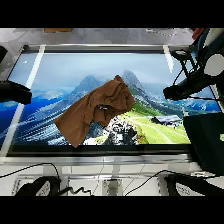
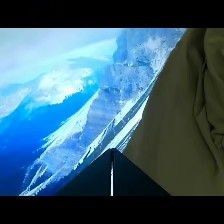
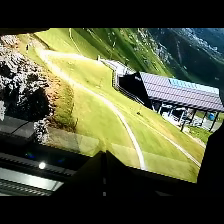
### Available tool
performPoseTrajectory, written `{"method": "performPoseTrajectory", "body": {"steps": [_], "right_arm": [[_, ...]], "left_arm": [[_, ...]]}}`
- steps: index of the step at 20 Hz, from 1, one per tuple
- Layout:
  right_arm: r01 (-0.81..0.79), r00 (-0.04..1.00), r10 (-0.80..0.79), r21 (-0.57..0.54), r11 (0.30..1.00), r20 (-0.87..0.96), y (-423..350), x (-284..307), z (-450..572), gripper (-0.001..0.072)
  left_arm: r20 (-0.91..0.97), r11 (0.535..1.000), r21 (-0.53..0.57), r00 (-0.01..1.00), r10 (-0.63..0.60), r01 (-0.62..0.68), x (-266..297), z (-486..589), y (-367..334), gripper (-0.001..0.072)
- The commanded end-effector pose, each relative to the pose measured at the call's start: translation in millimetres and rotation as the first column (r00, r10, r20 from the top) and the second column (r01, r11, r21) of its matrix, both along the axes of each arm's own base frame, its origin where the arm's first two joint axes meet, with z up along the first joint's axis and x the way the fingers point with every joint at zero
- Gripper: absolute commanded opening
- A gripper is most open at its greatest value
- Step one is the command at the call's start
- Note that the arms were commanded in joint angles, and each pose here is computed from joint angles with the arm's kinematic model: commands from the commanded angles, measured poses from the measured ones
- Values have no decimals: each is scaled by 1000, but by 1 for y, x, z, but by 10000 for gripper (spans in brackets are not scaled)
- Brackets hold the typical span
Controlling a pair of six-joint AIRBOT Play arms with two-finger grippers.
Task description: Fold the clothes and pants, and hang the long-sleeved shirts on hangers.
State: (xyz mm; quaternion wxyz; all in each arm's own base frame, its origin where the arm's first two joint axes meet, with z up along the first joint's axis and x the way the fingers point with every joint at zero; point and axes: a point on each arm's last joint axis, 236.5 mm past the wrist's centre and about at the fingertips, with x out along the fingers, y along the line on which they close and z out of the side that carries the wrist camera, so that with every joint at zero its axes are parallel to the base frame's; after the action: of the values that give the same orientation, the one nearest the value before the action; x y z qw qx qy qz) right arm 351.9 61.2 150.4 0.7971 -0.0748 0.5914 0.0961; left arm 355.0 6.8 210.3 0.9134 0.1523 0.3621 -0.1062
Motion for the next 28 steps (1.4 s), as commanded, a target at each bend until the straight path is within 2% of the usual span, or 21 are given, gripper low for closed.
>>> {"method": "performPoseTrajectory", "body": {"steps": [1,9,12,15,17,20,23,24,26,28], "right_arm": [[-1,1000,1,0,1000,1,0,0,0,32],[-1,1000,1,2,1000,3,1,0,0,32],[0,990,-7,48,999,140,11,31,13,33],[-20,983,-1,110,994,185,25,40,19,32],[-60,982,42,88,994,185,25,39,18,32],[-211,964,205,17,977,171,26,34,12,32],[-331,937,332,-23,943,109,25,24,-7,31],[-332,939,332,-13,943,88,26,21,-15,32],[-347,937,346,2,938,45,28,15,-33,32],[-367,930,368,29,930,-7,31,4,-53,32]], "left_arm": [[1,1000,1,1000,1,-1,0,0,0,15],[1,1000,1,1000,1,-1,0,0,0,15],[1,1000,1,1000,1,-1,0,0,0,15],[2,1000,0,1000,1,-1,0,0,0,15],[29,1000,-4,1000,3,-3,6,5,0,15],[40,979,-201,999,-5,13,11,12,-33,15],[57,945,-321,997,-47,63,12,21,-60,15],[40,936,-347,998,-41,53,11,20,-63,15],[-34,945,-325,998,-52,38,3,-3,-60,14],[-185,946,-323,980,-68,4,-18,-54,-61,13]]}}
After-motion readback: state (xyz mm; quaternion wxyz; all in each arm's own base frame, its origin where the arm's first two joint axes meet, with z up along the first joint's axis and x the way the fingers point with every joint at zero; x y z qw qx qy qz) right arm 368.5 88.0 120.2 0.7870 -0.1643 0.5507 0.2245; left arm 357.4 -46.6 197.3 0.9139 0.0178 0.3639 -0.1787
